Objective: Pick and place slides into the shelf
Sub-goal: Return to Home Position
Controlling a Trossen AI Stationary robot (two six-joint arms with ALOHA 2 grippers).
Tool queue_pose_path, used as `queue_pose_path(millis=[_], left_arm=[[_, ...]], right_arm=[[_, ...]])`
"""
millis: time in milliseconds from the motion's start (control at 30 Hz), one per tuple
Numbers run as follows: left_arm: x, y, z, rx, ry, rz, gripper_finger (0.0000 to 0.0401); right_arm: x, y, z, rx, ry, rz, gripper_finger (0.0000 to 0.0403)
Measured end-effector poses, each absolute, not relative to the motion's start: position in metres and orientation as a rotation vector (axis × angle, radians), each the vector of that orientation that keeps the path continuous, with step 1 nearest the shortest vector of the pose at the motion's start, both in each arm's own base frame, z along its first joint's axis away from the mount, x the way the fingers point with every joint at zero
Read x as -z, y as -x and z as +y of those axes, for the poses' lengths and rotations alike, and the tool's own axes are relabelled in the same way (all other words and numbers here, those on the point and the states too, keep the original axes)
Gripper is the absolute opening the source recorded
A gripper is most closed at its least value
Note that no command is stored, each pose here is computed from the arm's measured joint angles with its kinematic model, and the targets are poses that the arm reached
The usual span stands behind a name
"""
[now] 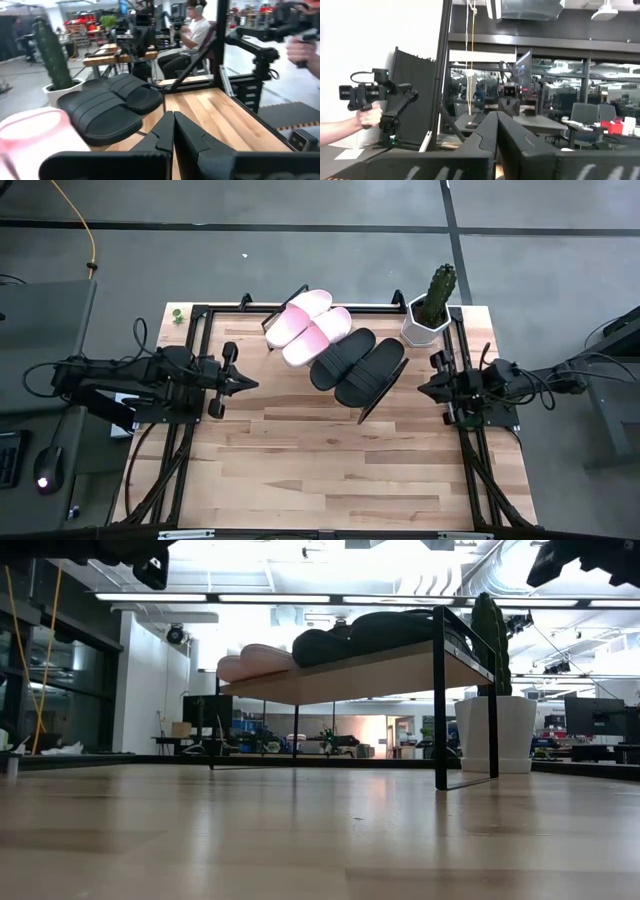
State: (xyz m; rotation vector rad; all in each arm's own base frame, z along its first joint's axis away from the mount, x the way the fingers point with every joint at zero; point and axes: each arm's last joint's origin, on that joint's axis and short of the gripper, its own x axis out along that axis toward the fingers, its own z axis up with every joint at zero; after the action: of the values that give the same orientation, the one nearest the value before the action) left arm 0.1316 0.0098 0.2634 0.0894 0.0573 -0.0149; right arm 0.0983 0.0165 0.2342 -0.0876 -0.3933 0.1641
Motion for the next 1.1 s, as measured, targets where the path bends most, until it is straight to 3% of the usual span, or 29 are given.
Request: queue_pose_path(millis=[333,867,1100], left_arm=[[-0.236,-0.135,0.01,0.026,-0.096,0.014,0.0001],[-0.205,-0.133,0.01,0.027,-0.062,0.109,0.0001],[-0.195,-0.122,0.009,0.023,-0.062,0.021,0.0001]], right_arm=[[-0.235,-0.098,0.017,-0.183,0.131,-0.414,0.0],[-0.231,-0.099,0.018,-0.212,0.123,-0.364,0.0],[-0.217,-0.101,0.018,-0.214,0.12,-0.366,0.0]])
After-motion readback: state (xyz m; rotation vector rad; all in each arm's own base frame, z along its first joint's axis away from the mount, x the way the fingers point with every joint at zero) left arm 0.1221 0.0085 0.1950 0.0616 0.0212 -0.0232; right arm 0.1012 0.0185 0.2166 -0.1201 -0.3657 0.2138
